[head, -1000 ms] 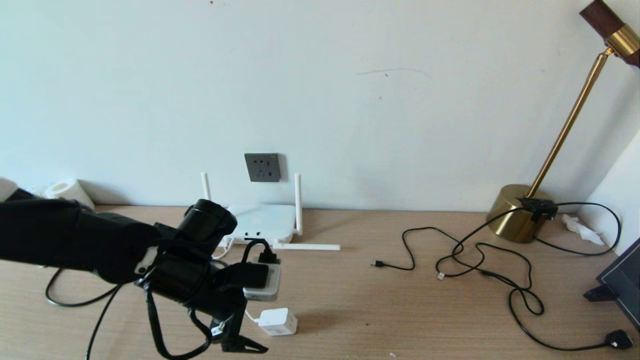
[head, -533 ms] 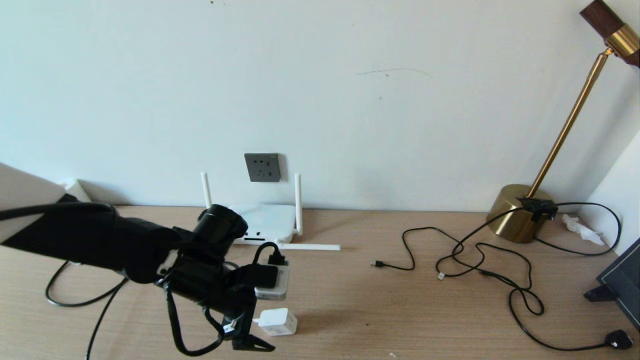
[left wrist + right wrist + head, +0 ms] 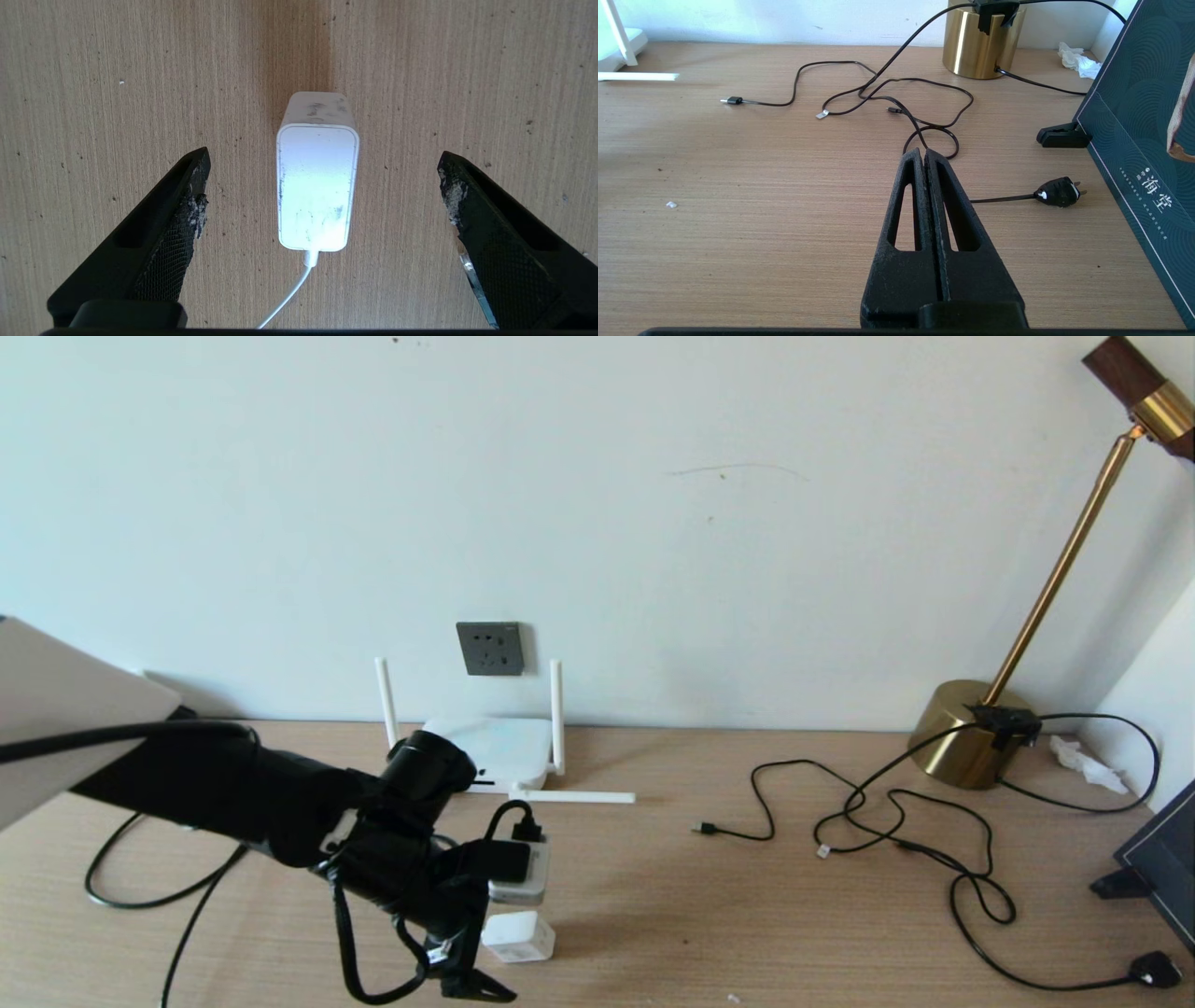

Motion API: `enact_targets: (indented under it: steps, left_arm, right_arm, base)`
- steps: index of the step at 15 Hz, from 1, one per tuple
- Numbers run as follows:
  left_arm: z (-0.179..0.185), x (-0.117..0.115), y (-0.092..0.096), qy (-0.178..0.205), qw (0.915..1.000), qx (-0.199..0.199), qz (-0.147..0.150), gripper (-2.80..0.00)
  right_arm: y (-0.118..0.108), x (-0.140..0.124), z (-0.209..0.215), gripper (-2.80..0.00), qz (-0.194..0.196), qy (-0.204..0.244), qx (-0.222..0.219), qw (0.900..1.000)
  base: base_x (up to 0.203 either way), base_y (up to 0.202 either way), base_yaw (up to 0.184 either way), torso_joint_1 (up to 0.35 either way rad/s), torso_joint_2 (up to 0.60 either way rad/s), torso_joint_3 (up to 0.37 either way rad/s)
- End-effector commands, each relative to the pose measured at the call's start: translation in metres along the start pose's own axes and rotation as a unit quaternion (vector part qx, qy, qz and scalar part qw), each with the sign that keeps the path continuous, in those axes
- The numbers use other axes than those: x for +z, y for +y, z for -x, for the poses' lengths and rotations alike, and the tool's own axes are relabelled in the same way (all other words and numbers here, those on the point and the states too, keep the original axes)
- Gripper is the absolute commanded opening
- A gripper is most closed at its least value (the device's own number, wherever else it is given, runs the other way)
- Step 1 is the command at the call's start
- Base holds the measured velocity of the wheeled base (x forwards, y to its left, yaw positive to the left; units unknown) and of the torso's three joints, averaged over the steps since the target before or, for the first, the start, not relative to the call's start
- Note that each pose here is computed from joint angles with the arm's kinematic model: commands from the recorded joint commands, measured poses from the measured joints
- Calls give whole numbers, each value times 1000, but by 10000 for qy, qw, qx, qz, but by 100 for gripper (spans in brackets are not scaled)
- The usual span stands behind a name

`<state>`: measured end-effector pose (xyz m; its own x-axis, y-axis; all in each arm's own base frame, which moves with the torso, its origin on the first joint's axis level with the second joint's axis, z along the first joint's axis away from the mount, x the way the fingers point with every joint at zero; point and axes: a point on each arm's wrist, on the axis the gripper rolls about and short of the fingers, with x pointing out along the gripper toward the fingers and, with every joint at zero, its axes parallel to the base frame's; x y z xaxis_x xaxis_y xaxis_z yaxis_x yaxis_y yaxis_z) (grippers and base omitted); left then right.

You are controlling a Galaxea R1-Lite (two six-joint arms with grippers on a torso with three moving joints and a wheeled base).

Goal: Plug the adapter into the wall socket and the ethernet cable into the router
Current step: Pick up plug

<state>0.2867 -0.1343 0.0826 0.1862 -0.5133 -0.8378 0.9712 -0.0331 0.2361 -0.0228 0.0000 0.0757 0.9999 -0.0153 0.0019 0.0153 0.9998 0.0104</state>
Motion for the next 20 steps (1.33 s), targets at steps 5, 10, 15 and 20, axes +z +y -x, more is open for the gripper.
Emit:
enact_targets:
  steps: [5,10,15,20]
  left_arm:
    - [-5,-1,0,22,10000,-69,22,0]
    - [-8,5,4,-11,10000,-78,-16,0]
    - [-11,5,4,-3,9999,-112,-9,0]
    - [-13,4,3,17,9999,-157,12,-280]
  right_arm:
    - [0,0,0,-280,-2,4,0,10000]
    - [0,0,0,-280,-2,4,0,10000]
    - [0,0,0,-280,-2,2,0,10000]
    - [0,0,0,-280,-1,10,0,10000]
  base:
    - [0,0,0,0,0,0]
    - [0,0,0,0,0,0]
    - [0,0,0,0,0,0]
    - [0,0,0,0,0,0]
